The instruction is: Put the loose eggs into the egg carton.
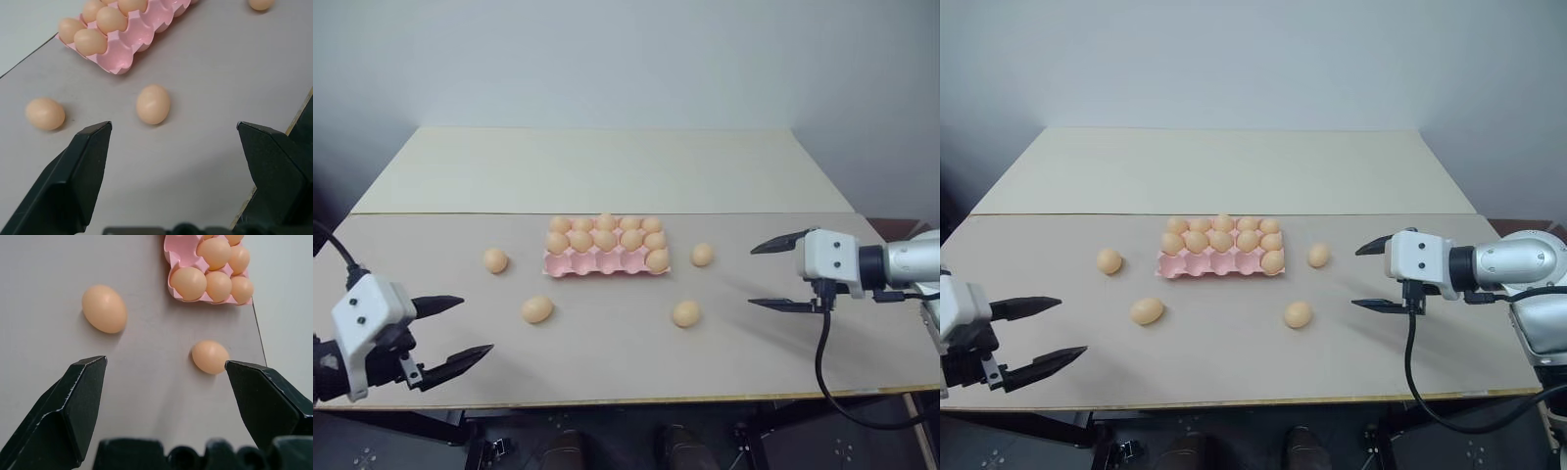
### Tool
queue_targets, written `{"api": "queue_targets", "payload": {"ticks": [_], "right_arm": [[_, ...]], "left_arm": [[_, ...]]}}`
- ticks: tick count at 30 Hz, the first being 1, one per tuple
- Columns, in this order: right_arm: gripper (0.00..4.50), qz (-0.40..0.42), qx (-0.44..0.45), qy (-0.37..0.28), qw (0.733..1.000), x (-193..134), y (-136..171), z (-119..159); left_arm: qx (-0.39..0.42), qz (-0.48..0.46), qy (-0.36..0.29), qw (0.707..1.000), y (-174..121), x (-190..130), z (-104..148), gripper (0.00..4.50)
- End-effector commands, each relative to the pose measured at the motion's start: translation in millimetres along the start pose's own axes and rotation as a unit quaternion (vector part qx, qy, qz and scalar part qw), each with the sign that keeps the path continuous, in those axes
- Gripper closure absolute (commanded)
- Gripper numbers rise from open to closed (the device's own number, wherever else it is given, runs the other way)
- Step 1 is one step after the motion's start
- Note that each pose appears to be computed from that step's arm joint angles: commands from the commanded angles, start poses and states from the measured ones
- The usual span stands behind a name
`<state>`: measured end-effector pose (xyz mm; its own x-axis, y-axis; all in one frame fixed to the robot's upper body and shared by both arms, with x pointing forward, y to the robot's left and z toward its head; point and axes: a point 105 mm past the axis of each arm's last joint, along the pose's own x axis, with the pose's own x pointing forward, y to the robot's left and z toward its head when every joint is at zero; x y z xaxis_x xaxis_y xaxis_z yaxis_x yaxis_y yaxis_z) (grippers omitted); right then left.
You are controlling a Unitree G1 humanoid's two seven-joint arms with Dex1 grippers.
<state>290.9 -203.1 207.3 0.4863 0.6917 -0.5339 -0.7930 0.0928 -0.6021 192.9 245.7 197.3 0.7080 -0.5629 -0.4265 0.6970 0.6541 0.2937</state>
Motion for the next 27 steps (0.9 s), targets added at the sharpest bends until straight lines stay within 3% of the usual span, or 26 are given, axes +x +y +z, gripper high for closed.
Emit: {"api": "queue_targets", "payload": {"ticks": [1, 8, 12, 16, 27], "right_arm": [[0.00, -0.022, -0.016, -0.001, 1.000, -10, -8, 9], [0.00, -0.024, -0.019, -0.003, 1.000, -6, -8, 9], [0.00, -0.066, -0.025, -0.014, 0.997, 1, -19, 11], [0.00, -0.126, -0.013, -0.034, 0.991, 20, -38, 11], [0.00, -0.113, 0.024, -0.055, 0.992, 81, -54, -2]], "left_arm": [[-0.001, -0.001, -0.009, 1.000, 2, 0, 5, 0.04], [0.010, -0.006, -0.011, 1.000, 4, 3, 10, 0.04], [0.019, -0.020, -0.022, 0.999, 7, 8, 17, 0.04], [0.013, -0.041, -0.052, 0.998, 7, 15, 28, 0.04], [0.000, -0.082, -0.061, 0.995, 2, 27, 32, 0.04]]}}
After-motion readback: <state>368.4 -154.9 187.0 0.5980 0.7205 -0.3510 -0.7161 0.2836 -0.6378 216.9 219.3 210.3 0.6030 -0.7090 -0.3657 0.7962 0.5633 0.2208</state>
